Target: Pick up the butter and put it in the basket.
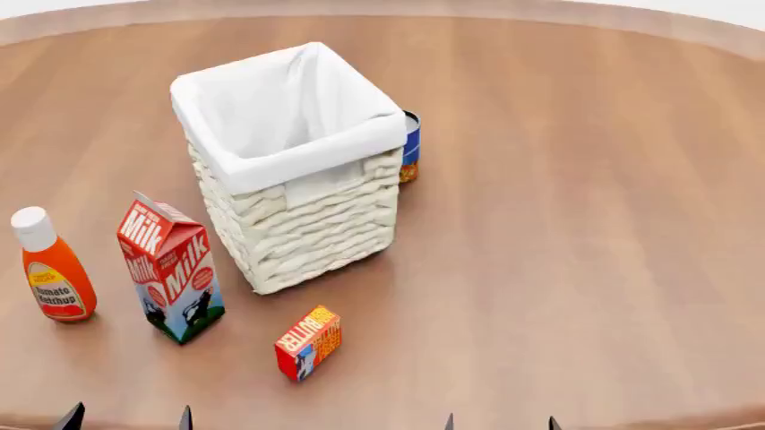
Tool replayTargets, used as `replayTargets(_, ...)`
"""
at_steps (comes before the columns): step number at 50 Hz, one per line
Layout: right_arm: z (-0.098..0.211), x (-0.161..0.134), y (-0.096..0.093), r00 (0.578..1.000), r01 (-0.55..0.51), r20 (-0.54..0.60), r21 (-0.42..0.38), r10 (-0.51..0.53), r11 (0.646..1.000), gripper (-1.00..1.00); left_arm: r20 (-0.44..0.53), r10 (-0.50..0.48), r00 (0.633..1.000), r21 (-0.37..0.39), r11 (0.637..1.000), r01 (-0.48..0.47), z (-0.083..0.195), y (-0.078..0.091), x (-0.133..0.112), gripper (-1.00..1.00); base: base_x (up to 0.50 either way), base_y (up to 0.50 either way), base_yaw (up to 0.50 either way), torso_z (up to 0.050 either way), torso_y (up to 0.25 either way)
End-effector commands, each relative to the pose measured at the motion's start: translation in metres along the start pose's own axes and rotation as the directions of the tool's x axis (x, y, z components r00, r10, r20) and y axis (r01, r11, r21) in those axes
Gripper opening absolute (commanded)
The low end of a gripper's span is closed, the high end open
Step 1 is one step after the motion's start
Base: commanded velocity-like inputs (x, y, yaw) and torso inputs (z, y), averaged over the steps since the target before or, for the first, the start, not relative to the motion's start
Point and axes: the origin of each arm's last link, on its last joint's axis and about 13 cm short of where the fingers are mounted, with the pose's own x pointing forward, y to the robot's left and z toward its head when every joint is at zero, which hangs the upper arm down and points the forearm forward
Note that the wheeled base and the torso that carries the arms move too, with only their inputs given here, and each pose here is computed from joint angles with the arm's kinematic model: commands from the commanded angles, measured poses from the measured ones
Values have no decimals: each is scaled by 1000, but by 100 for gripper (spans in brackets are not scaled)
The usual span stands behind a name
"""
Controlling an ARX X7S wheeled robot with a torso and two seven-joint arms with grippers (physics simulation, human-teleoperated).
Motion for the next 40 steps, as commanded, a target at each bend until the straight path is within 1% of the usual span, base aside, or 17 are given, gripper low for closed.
replayTargets(1, -1, 0, -1, 1000, 6, -2, -16, -6, 1000, 100, -2, 5, 1000, 2, 1000, -5, -3, 1, 3, 100, 0, 0, 0, 0, 0)
replayTargets(7, 3, -3, -4, 1000, 30, 1, 5, -30, 1000, 100, -12, -1, 1000, 3, 1000, 1, -5, 1, 1, 100, 0, 0, 0, 0, 0)
replayTargets(9, 3, -3, -4, 999, 38, -1, 1, -38, 999, 100, -44, 2, 999, 46, 999, 0, -7, 1, 1, 100, 0, 0, 0, 0, 0)
replayTargets(11, 4, -3, -4, 999, 42, 0, 0, -42, 999, 100, -32, 4, 999, 33, 999, -3, -6, 1, 1, 100, 0, 0, 0, 0, 0)
replayTargets(12, 4, -3, -5, 999, 44, 3, -1, -44, 999, 100, -1, 12, 1000, 42, 999, -12, -3, 2, 0, 100, 0, 0, 0, 0, 0)
replayTargets(13, 5, -4, -5, 999, 48, 3, 2, -48, 999, 100, 14, 13, 1000, 77, 997, -14, 0, 2, -1, 100, 0, 0, 0, 0, 0)
replayTargets(15, 10, -4, -5, 998, 56, -1, -3, -56, 998, 100, 16, 14, 1000, 81, 997, -15, 3, 2, -2, 100, 0, 0, 0, 0, 0)
replayTargets(17, 20, -3, -7, 997, 72, 29, -7, -72, 997, 100, 47, 19, 999, 106, 994, -24, 13, 3, -3, 100, 0, 0, 0, 0, 0)
replayTargets(19, 30, -4, -8, 995, 81, 55, -8, -80, 997, 100, 68, 13, 998, 111, 994, -21, 11, 2, -4, 100, 0, 0, 0, 0, 0)
replayTargets(21, 41, -5, -8, 992, 87, 94, -33, -84, 996, 100, 95, 5, 995, 122, 992, -17, 19, 1, -6, 100, 0, 0, 0, 0, 0)
replayTargets(22, 63, -9, -7, 984, 100, 155, -44, -92, 994, 100, 142, -5, 990, 130, 991, -14, 37, -1, -12, 100, 0, 0, 0, 0, 0)
replayTargets(26, 86, -14, -7, 972, 100, 218, -42, -88, 994, 100, 189, -12, 982, 123, 992, -11, 57, -2, -18, 100, 0, 0, 0, 0, 0)
replayTargets(27, 113, -17, -11, 959, 131, 258, -35, -117, 991, 100, 160, -17, 987, 130, 991, -4, 73, -1, -29, 100, 0, 0, 0, 0, 0)
replayTargets(28, 136, -29, -8, 941, 128, 318, -24, -114, 991, 100, 212, -24, 977, 130, 991, -4, 97, -3, -36, 100, 0, 0, 0, 0, 0)
replayTargets(29, 153, -40, -6, 906, 120, 410, -10, -105, 993, 100, 350, -31, 936, 113, 994, -9, 126, -4, -46, 100, 0, 0, 0, 0, 0)
replayTargets(30, 153, -40, -6, 906, 120, 411, -11, -105, 993, 100, 381, -32, 924, 109, 994, -11, 132, -4, -50, 100, 0, 0, 0, 0, 0)
replayTargets(40, 155, -42, -8, 900, 129, 420, -3, -116, 992, 100, 386, -39, 922, 109, 994, -4, 135, -5, -53, 100, 0, 0, 0, 0, 0)
